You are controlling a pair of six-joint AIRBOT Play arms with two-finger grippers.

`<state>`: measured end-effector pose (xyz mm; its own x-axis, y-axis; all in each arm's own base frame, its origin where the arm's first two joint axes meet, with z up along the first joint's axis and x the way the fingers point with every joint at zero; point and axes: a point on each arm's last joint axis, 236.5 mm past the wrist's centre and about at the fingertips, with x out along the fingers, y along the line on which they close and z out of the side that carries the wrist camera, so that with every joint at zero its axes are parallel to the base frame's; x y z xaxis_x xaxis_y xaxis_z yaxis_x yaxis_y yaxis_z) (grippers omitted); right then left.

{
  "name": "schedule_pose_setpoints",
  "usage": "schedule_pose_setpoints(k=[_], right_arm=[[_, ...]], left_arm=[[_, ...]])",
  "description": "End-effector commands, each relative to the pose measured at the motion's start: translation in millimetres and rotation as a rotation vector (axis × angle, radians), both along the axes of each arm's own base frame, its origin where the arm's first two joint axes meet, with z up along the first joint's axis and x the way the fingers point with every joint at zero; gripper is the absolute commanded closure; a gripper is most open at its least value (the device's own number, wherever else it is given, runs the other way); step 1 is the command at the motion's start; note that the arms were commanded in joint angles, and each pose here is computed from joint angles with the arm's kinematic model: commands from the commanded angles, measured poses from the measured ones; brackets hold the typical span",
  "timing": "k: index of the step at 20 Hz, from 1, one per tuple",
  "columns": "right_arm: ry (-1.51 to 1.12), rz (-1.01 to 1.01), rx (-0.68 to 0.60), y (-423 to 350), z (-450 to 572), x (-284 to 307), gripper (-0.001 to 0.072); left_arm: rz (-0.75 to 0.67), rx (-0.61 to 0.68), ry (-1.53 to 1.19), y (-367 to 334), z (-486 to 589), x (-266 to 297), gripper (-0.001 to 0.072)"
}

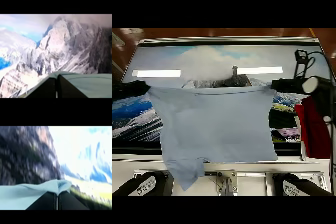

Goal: Fold the shirts.

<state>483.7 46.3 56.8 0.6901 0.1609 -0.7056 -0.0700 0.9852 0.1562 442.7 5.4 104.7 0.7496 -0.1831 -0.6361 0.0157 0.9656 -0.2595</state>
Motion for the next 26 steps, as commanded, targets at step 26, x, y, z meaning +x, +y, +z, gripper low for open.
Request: schedule_pose_setpoints(k=[26], right_arm=[[0.48, -0.068, 0.062, -16, -134, -52, 0.0646]], left_arm=[[-0.186, 0.101, 0.685, -27, -176, -73, 0.067]])
